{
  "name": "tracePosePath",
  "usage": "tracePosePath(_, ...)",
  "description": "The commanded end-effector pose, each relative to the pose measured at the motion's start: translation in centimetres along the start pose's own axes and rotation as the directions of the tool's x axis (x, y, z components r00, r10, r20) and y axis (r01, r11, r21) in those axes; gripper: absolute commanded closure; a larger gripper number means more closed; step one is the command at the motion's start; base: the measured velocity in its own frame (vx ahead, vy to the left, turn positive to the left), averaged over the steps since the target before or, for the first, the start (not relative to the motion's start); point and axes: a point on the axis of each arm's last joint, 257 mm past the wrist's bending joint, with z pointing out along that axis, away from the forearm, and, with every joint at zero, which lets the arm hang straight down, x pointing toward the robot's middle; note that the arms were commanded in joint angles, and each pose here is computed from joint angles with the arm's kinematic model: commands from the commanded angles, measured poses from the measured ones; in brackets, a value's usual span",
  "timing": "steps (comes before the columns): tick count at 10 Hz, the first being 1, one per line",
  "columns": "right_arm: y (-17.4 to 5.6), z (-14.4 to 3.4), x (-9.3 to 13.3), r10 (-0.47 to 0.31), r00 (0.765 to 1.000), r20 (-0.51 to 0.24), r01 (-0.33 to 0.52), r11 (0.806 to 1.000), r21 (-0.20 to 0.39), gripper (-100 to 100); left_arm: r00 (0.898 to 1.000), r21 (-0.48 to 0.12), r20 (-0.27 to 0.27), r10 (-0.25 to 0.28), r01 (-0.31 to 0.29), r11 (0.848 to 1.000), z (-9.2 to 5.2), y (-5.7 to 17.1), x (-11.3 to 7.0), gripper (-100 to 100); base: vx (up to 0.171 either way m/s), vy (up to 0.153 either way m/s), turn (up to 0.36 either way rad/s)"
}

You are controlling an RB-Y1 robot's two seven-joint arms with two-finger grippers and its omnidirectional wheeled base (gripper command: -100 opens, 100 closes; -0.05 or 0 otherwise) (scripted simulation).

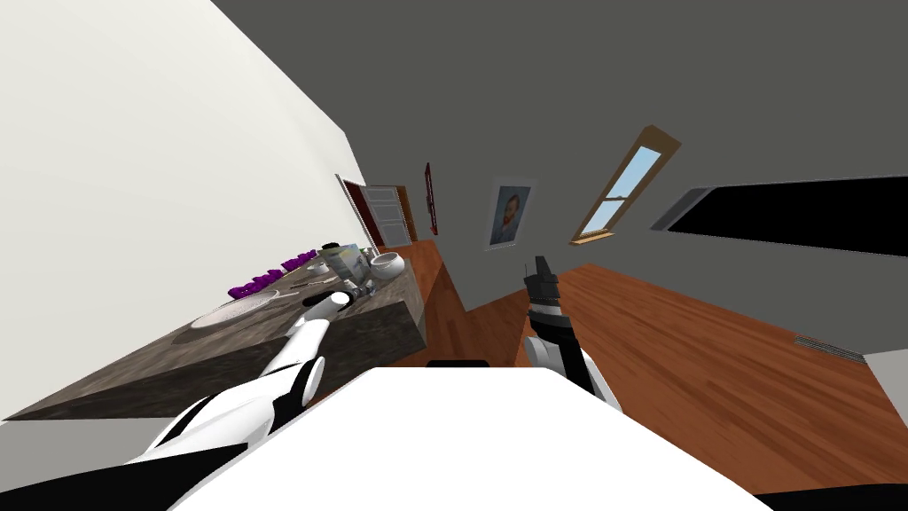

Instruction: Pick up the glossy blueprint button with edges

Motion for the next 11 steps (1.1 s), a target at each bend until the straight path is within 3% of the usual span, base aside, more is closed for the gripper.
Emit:
tracePosePath(1,0.0,0.0,0.0,0.0,1.0,0.0,0.0,1.0,0.0,0,1.0,-0.009,0.011,-0.009,0.009,1.0,0.05,-0.26,-0.16,-100,0.073,-0.011,0.16)
tracePosePath(2,-0.01,-0.01,-0.01,0.0,1.0,0.0,0.0,1.0,0.0,0,1.0,-0.009,0.011,0.013,-0.012,1.0,0.05,-0.26,-0.16,-100,0.088,-0.042,0.108)
tracePosePath(3,0.0,0.0,0.0,0.0,1.0,0.0,0.0,1.0,0.0,0,1.0,-0.021,0.021,-0.018,0.018,1.0,0.1,-0.39,-0.34,-100,0.109,-0.076,0.177)
tracePosePath(5,0.0,0.0,0.0,0.0,1.0,0.0,0.0,1.0,0.0,0,0.999,-0.022,0.02,0.027,-0.026,0.999,0.1,-0.39,-0.34,-100,0.059,-0.031,0.036)
tracePosePath(6,0.0,0.0,0.0,0.0,1.0,0.0,0.0,1.0,0.0,0,1.0,-0.037,0.028,0.003,-0.002,0.999,0.14,-0.4,-0.51,-100,0.061,-0.031,0.191)
tracePosePath(8,0.0,0.0,0.0,0.0,1.0,0.0,0.0,1.0,0.0,0,0.999,-0.038,0.027,0.04,-0.039,0.999,0.14,-0.4,-0.51,-100,0.052,-0.023,0.032)
tracePosePath(9,0.0,0.0,0.0,0.0,1.0,0.0,0.0,1.0,0.0,0,0.999,-0.056,0.033,0.019,-0.017,0.998,0.18,-0.29,-0.68,-100,0.068,-0.026,0.157)
tracePosePath(11,0.0,0.0,0.0,0.0,1.0,0.0,0.0,1.0,0.0,0,0.998,-0.057,0.031,0.053,-0.051,0.997,0.18,-0.29,-0.68,-100,0.058,-0.024,0.047)
